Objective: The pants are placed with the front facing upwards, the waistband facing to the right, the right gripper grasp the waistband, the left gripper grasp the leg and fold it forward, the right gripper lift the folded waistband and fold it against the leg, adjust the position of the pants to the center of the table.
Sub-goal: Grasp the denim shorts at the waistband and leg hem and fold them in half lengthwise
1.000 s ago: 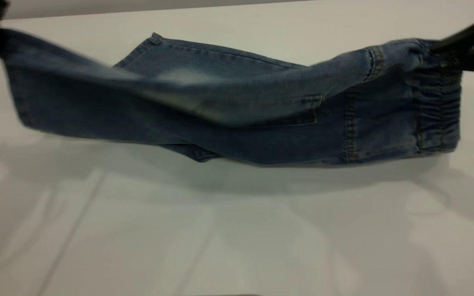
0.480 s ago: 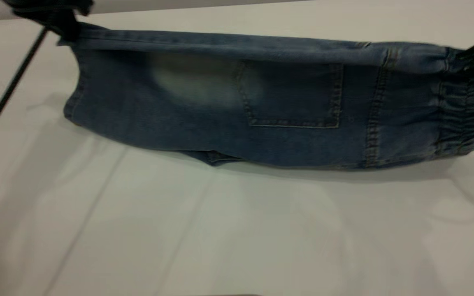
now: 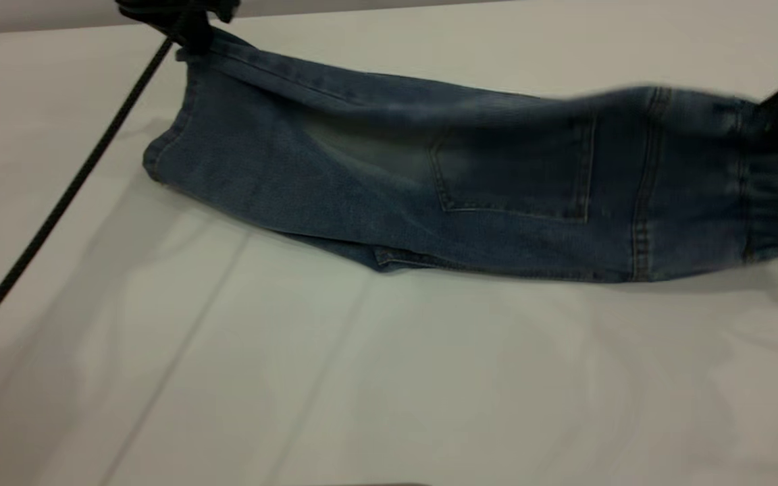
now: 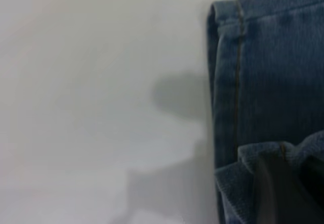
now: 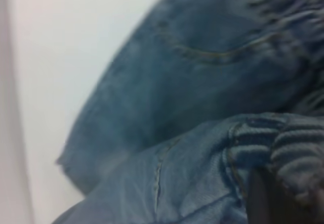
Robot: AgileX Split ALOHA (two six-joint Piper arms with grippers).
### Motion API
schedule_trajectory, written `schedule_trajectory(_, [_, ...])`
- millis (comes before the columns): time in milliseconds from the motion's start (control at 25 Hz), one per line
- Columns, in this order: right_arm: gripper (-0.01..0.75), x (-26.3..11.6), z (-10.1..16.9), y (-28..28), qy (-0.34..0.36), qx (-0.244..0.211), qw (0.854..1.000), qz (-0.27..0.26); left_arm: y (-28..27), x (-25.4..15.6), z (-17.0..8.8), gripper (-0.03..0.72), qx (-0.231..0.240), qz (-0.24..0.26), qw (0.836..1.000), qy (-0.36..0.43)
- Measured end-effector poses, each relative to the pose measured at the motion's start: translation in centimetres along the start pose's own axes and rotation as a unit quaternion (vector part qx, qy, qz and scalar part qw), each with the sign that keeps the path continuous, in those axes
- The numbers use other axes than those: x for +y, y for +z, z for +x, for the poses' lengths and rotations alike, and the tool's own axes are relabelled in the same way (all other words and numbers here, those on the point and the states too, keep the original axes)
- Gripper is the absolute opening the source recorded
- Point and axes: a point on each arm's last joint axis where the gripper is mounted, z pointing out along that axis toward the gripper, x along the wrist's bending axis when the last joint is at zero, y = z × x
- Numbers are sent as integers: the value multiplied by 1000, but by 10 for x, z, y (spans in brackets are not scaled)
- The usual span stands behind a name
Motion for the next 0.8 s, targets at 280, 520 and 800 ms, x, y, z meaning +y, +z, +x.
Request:
schedule_trajectory(280, [59, 19, 12, 31, 1, -6, 1000, 12, 23, 4, -8, 44, -5, 0, 1000, 15])
schedule_trajectory(520, [64, 25, 3, 49, 11, -28, 999, 23, 34, 5, -8, 56, -4, -3, 1000, 17])
schedule_trajectory(800, [91, 27, -2, 52, -7, -40, 999, 18, 36, 6, -8, 209, -3, -9, 1000, 18])
